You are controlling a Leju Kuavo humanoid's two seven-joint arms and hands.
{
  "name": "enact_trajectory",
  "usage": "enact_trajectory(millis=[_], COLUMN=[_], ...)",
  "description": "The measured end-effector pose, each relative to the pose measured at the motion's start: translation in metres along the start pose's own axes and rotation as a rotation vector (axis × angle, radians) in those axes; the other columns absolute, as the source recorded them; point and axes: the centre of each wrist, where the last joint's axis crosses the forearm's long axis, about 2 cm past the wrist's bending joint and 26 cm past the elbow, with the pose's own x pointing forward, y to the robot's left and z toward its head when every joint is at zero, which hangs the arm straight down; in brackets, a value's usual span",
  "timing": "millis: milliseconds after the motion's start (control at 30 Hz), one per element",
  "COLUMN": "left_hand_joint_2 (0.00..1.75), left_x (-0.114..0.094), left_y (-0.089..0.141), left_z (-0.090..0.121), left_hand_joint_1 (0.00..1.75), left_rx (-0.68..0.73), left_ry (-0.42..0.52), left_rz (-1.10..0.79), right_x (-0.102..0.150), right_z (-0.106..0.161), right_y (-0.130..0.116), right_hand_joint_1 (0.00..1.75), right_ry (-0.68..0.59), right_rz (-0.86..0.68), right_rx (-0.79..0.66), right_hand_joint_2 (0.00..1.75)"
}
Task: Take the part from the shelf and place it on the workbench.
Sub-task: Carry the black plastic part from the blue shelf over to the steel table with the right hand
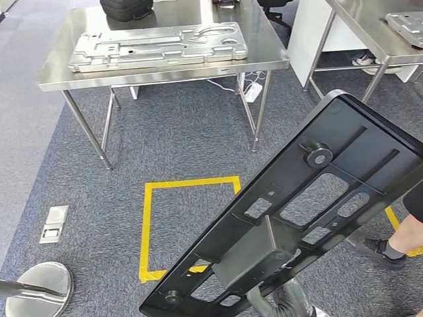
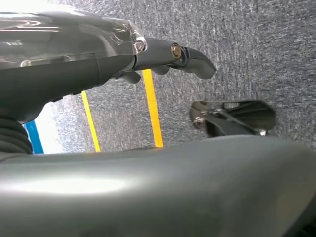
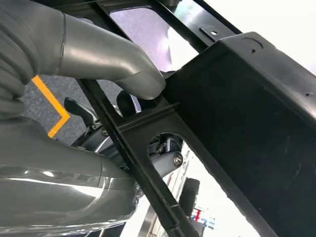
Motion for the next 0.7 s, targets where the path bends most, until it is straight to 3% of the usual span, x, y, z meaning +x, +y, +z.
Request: enact_trajectory(millis=[300,700], left_hand_joint_2=[1.75,1.75], left_x=[-0.001,-0.001], left_y=[0.01,0.011], left_z=[0.0,-0.001], left_hand_joint_1=[0.0,0.0], left_rx=[0.005,0.009], left_ry=[-0.014,-0.015], left_rz=[0.02,0.029], right_x=[-0.006,-0.009], right_z=[-0.024,-0.023], right_y=[-0.004,-0.004], right_hand_joint_1=[1.75,1.75], right_ry=[-0.011,0.01], right_rz=[-0.02,-0.037], right_rx=[0.05,0.053], right_hand_joint_2=[1.75,1.75])
